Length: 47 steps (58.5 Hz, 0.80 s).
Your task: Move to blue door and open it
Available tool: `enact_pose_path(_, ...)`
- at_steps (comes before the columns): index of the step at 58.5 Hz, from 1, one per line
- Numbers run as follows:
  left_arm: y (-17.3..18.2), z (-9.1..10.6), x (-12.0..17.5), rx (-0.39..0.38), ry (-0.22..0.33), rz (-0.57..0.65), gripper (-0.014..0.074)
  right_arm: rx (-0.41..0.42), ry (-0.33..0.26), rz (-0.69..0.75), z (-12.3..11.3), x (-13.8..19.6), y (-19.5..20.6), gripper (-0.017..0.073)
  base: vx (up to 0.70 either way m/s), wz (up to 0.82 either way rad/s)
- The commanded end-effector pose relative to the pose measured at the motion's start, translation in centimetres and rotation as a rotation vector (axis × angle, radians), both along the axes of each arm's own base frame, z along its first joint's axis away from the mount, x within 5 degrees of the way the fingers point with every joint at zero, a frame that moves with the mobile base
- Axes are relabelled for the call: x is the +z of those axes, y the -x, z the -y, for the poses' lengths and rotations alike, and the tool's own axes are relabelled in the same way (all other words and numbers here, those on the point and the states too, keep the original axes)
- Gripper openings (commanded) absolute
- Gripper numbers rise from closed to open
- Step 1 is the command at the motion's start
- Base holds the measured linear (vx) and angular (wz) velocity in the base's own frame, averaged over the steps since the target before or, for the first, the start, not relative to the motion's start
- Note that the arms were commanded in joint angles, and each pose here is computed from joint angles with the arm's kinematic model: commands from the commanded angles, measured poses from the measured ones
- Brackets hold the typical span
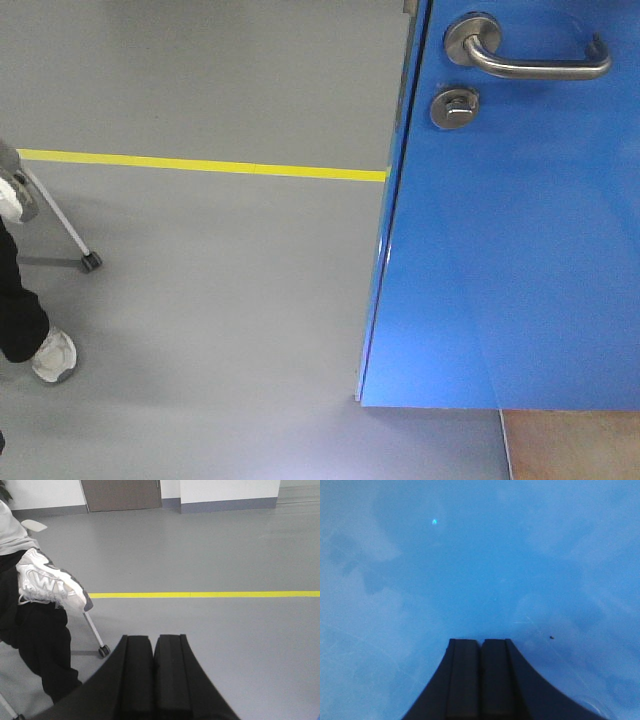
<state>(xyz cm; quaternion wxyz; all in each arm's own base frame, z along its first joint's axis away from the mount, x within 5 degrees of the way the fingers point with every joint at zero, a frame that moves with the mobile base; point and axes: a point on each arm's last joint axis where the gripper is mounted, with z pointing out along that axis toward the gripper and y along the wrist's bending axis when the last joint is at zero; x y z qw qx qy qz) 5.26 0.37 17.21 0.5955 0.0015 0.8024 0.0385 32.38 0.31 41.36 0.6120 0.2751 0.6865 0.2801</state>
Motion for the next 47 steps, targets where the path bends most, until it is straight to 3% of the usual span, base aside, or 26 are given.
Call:
enact_pose_path(1, -0.1, 0.02, 0.74, -0.001, 0.003, 0.092, 0.007, -0.042, 0.009, 0.11, 0.36, 2.38, 0.71, 0.0002, 0.31, 0.02)
enact_pose_path(23, -0.1, 0.02, 0.74, -0.001, 0.003, 0.092, 0.007, -0.042, 0.009, 0.11, 0.36, 2.38, 0.71, 0.0002, 0.26, -0.02)
enact_pose_path(47, -0.1, 0.02, 0.74, -0.001, 0.003, 0.092, 0.007, -0.042, 0.009, 0.106, 0.36, 2.26, 0.6, 0.0002, 0.08, -0.08)
